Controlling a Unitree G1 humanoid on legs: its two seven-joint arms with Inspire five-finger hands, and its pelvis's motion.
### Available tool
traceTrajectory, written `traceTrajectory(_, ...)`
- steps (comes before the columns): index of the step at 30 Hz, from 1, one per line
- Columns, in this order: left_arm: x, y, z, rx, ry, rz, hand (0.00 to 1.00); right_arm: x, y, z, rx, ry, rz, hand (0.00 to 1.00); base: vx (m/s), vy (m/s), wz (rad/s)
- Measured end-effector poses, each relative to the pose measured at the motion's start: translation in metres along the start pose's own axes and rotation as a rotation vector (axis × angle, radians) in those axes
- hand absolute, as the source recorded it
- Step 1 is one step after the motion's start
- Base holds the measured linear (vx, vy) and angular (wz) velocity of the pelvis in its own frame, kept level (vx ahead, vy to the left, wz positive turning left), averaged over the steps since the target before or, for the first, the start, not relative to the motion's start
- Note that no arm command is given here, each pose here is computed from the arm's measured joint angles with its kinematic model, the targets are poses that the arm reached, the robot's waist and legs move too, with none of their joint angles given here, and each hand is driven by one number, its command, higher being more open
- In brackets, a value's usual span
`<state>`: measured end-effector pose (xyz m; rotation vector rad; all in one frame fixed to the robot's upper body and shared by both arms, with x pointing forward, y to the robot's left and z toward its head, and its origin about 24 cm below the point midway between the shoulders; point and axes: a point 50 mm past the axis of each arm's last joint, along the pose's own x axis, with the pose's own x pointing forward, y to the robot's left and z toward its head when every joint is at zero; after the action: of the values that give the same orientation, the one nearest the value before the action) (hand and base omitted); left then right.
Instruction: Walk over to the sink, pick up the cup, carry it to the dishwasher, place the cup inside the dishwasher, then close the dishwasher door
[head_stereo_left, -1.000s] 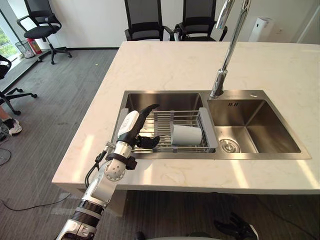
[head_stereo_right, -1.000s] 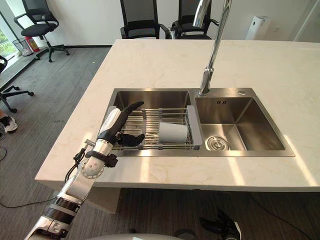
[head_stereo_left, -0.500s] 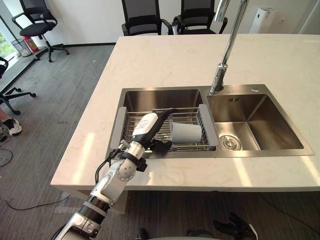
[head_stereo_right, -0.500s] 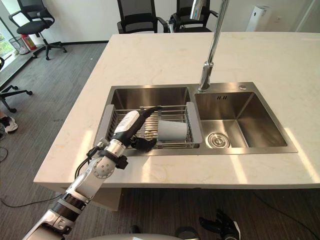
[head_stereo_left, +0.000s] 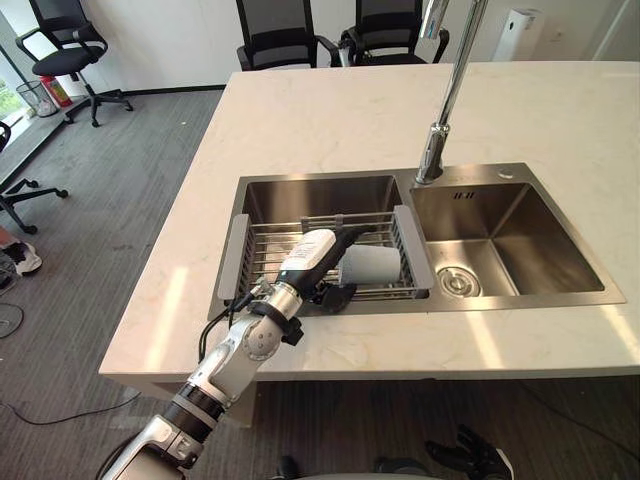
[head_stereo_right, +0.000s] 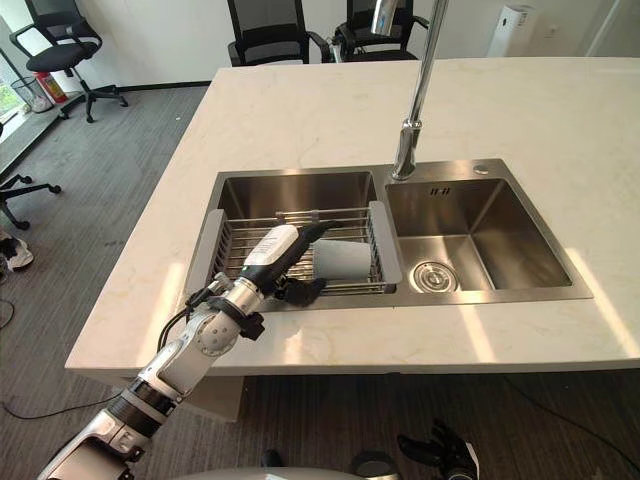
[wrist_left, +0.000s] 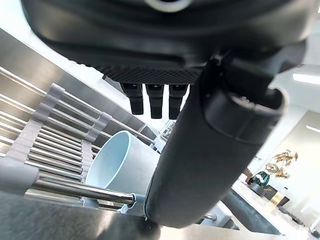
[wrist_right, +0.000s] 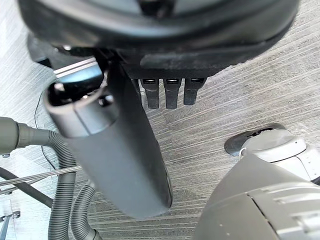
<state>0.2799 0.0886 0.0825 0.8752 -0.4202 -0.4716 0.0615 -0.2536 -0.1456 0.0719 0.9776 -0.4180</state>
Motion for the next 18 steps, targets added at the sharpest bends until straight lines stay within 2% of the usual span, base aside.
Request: traceTrajectory(18,0.028,0.012,-0.014,0.065,0.06,-0.007,0.9,-0.002,0.001,-0.006,0.007,0.019,0.003,0.9,0.0,0.0,-0.01)
